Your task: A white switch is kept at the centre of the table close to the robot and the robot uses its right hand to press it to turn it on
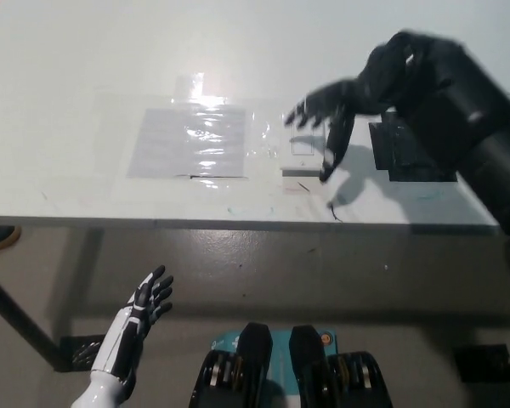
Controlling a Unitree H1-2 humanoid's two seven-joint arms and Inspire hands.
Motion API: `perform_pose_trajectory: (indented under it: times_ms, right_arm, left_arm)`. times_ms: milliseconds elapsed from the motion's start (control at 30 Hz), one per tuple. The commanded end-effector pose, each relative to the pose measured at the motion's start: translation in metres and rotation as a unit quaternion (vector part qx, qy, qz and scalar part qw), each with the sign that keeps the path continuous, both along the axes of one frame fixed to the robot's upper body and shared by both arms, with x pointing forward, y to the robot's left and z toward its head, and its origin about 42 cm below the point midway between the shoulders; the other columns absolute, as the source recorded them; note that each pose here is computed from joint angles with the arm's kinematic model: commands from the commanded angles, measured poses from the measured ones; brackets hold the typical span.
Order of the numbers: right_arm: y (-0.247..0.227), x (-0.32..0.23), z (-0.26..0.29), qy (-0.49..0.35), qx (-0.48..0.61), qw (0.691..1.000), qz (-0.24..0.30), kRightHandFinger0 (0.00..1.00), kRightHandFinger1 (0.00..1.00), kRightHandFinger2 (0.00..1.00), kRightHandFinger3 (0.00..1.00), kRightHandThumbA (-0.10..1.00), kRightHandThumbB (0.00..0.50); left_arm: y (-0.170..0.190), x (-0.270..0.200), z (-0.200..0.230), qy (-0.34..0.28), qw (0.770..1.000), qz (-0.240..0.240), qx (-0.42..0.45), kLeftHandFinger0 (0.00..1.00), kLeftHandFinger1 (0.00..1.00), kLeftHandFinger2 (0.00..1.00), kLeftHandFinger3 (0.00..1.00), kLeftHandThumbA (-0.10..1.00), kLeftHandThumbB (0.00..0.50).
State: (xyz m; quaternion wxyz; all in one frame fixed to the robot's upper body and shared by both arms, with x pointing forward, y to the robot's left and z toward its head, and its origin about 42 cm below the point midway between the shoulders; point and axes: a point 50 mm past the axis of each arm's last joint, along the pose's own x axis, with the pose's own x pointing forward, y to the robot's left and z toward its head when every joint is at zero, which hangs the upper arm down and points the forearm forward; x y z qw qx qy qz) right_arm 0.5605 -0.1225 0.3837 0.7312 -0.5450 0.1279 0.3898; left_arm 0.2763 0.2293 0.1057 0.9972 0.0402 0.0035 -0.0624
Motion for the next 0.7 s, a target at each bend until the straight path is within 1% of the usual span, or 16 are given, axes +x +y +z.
perform_pose_trajectory:
  times_ms: [0, 33, 67, 100, 167, 233, 300, 367, 433, 467, 500, 533, 567, 600, 633, 667]
  right_arm:
    - [-0.024, -0.022, 0.109, -0.081, 0.073, 0.994, 0.021, 1.0, 1.0, 1.0, 1.0, 1.0, 0.329]
    - [-0.034, -0.034, 0.124, -0.095, 0.09, 0.991, 0.029, 1.0, 1.0, 1.0, 1.0, 1.0, 0.326]
    - [-0.04, -0.045, 0.132, -0.108, 0.1, 0.989, 0.032, 1.0, 1.0, 1.0, 1.0, 1.0, 0.312]
    - [-0.052, -0.065, 0.145, -0.127, 0.116, 0.984, 0.044, 1.0, 1.0, 1.0, 1.0, 1.0, 0.313]
    - [-0.077, -0.095, 0.155, -0.159, 0.151, 0.973, 0.074, 1.0, 1.0, 1.0, 1.0, 1.0, 0.338]
    - [-0.096, -0.118, 0.16, -0.188, 0.162, 0.965, 0.089, 1.0, 1.0, 1.0, 1.0, 1.0, 0.306]
    - [-0.122, -0.145, 0.162, -0.217, 0.175, 0.955, 0.1, 1.0, 1.0, 1.0, 1.0, 1.0, 0.348]
    - [-0.142, -0.165, 0.162, -0.229, 0.195, 0.947, 0.113, 1.0, 1.0, 1.0, 1.0, 1.0, 0.33]
    - [-0.165, -0.187, 0.157, -0.249, 0.215, 0.937, 0.116, 1.0, 1.0, 1.0, 1.0, 1.0, 0.332]
    - [-0.175, -0.199, 0.156, -0.259, 0.223, 0.933, 0.116, 1.0, 1.0, 1.0, 1.0, 1.0, 0.296]
    - [-0.186, -0.211, 0.151, -0.258, 0.251, 0.924, 0.127, 1.0, 1.0, 1.0, 1.0, 1.0, 0.248]
    - [-0.196, -0.225, 0.144, -0.269, 0.276, 0.914, 0.128, 1.0, 1.0, 1.0, 1.0, 1.0, 0.229]
    - [-0.206, -0.242, 0.133, -0.29, 0.294, 0.903, 0.116, 1.0, 1.0, 1.0, 1.0, 1.0, 0.275]
    - [-0.211, -0.253, 0.127, -0.301, 0.301, 0.898, 0.11, 1.0, 1.0, 1.0, 1.0, 1.0, 0.296]
    - [-0.219, -0.275, 0.114, -0.314, 0.31, 0.891, 0.103, 1.0, 1.0, 1.0, 1.0, 1.0, 0.31]
    - [-0.22, -0.281, 0.11, -0.318, 0.311, 0.89, 0.101, 1.0, 1.0, 1.0, 1.0, 1.0, 0.313]
  left_arm:
    - [0.001, 0.007, 0.013, -0.03, 1.0, -0.002, 0.002, 1.0, 1.0, 1.0, 1.0, 1.0, 0.019]
    - [0.001, 0.008, 0.013, -0.031, 1.0, -0.001, 0.001, 1.0, 1.0, 1.0, 1.0, 1.0, 0.037]
    - [0.002, 0.009, 0.014, -0.032, 0.999, -0.001, 0.001, 1.0, 1.0, 1.0, 1.0, 1.0, 0.041]
    - [0.003, 0.012, 0.017, -0.037, 0.999, -0.001, -0.003, 1.0, 1.0, 1.0, 1.0, 1.0, 0.017]
    - [0.004, 0.014, 0.019, -0.036, 0.999, 0.0, -0.003, 1.0, 1.0, 1.0, 1.0, 1.0, 0.002]
    - [0.003, 0.016, 0.02, -0.038, 0.999, 0.001, -0.004, 1.0, 1.0, 1.0, 1.0, 1.0, 0.0]
    - [0.002, 0.019, 0.022, -0.042, 0.999, 0.001, -0.005, 1.0, 1.0, 1.0, 1.0, 1.0, 0.0]
    - [0.002, 0.022, 0.024, -0.046, 0.999, 0.001, -0.005, 1.0, 1.0, 1.0, 1.0, 1.0, 0.0]
    - [0.002, 0.025, 0.027, -0.049, 0.999, 0.004, -0.007, 1.0, 1.0, 1.0, 1.0, 1.0, 0.0]
    - [0.003, 0.029, 0.03, -0.053, 0.999, 0.003, -0.007, 1.0, 1.0, 1.0, 1.0, 1.0, 0.0]
    - [0.003, 0.032, 0.032, -0.056, 0.998, 0.002, -0.008, 1.0, 1.0, 1.0, 1.0, 1.0, 0.001]
    - [0.004, 0.036, 0.034, -0.058, 0.998, 0.001, -0.005, 1.0, 1.0, 1.0, 1.0, 1.0, 0.0]
    - [0.003, 0.039, 0.038, -0.06, 0.998, -0.001, -0.004, 1.0, 1.0, 1.0, 1.0, 1.0, 0.0]
    - [0.003, 0.044, 0.041, -0.062, 0.998, -0.003, -0.003, 1.0, 1.0, 1.0, 1.0, 1.0, 0.0]
    - [0.003, 0.048, 0.044, -0.065, 0.998, -0.004, -0.001, 1.0, 1.0, 1.0, 1.0, 1.0, 0.0]
    - [0.002, 0.049, 0.044, -0.066, 0.998, -0.004, -0.001, 1.0, 1.0, 1.0, 1.0, 1.0, 0.0]
